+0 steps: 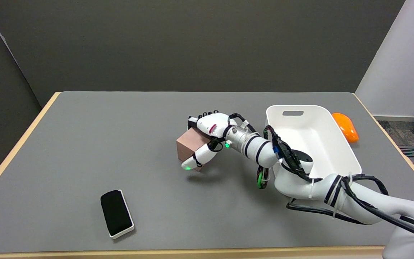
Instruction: Pick up wooden cube.
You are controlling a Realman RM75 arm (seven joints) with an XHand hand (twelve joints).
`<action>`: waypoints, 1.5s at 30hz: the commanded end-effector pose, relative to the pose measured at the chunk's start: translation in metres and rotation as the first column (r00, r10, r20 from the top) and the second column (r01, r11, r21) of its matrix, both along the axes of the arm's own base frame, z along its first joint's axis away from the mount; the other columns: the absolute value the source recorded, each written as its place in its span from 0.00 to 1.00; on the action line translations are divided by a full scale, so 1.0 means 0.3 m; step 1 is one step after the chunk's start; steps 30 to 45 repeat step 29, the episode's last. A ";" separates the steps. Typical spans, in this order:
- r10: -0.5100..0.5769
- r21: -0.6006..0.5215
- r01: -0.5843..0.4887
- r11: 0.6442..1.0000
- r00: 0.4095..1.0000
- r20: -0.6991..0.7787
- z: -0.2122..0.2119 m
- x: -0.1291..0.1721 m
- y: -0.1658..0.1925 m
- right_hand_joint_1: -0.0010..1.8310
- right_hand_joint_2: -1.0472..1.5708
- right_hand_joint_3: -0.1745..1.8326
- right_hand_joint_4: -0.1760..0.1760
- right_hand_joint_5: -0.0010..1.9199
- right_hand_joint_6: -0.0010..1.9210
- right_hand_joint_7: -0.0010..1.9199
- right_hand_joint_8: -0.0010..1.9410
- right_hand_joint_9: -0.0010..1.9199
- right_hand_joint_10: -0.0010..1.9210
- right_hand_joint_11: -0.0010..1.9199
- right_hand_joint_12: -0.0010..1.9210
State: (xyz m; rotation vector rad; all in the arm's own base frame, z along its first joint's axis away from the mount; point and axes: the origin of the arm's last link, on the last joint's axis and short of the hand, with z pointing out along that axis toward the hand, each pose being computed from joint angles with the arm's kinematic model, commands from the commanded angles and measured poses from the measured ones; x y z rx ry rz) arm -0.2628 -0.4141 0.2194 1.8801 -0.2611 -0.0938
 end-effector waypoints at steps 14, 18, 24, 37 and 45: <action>0.239 0.007 -0.239 0.971 0.971 0.015 0.021 0.240 0.006 0.64 0.85 0.20 0.00 0.34 0.77 0.37 0.77 0.44 0.75 0.40 1.00; 0.347 -0.037 -0.350 0.936 0.936 -0.056 0.079 0.345 0.014 0.64 0.85 0.20 0.00 0.34 0.77 0.37 0.77 0.44 0.75 0.41 1.00; 0.445 -0.204 -0.502 0.840 0.854 -0.270 0.267 0.498 0.046 0.64 0.85 0.20 0.00 0.33 0.77 0.37 0.77 0.44 0.75 0.42 1.00; 0.433 -0.334 -0.590 0.735 0.788 -0.439 0.437 0.602 0.111 0.64 0.90 0.10 0.00 0.24 0.78 0.42 0.77 0.45 0.69 0.41 0.97; 0.433 -0.334 -0.590 0.735 0.788 -0.439 0.437 0.602 0.111 0.64 0.90 0.10 0.00 0.24 0.78 0.42 0.77 0.45 0.69 0.41 0.97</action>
